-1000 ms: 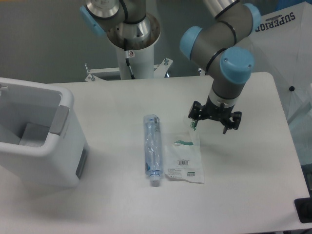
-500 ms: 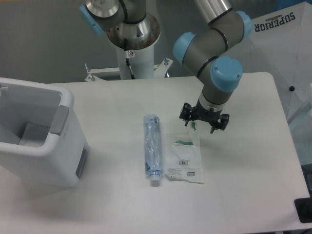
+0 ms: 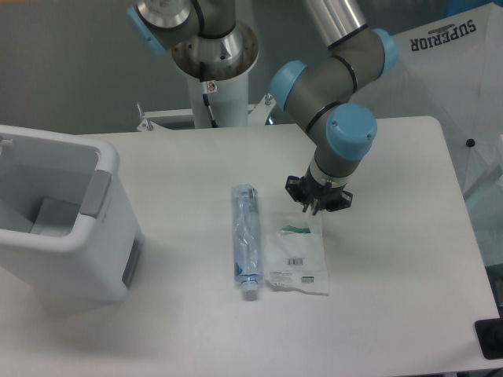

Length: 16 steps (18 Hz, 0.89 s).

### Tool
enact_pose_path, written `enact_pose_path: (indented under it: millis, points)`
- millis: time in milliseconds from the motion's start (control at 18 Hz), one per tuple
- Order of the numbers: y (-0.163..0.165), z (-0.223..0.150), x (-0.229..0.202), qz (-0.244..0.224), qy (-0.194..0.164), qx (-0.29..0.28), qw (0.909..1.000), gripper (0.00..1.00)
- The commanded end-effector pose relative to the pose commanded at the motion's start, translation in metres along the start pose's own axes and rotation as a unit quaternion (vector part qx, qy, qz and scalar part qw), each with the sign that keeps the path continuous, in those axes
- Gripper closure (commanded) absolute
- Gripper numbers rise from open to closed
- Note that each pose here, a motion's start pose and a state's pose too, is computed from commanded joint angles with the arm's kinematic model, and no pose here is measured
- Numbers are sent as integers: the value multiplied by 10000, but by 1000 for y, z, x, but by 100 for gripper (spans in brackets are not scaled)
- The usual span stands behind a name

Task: Place the trash in the trash can
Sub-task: 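Lower the gripper onto the white wrapper and pinch its edge, then lift the wrapper and carry it over the white trash bin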

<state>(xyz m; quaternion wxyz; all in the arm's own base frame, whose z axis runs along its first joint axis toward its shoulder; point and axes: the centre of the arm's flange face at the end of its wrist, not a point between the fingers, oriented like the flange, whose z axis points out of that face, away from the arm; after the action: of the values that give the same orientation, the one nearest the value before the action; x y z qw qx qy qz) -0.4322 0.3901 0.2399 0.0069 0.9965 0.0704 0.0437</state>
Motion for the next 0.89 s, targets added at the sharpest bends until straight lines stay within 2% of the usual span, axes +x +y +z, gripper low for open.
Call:
enact_pose_path:
  millis: [278,778,889]
  points:
    - [-1,-10,-4,-12,-63,57,10000,100]
    - [-3,-65,-31,-153,-464,386,9981,100]
    - [4,-80,-39,-326,-528,525,9967,100]
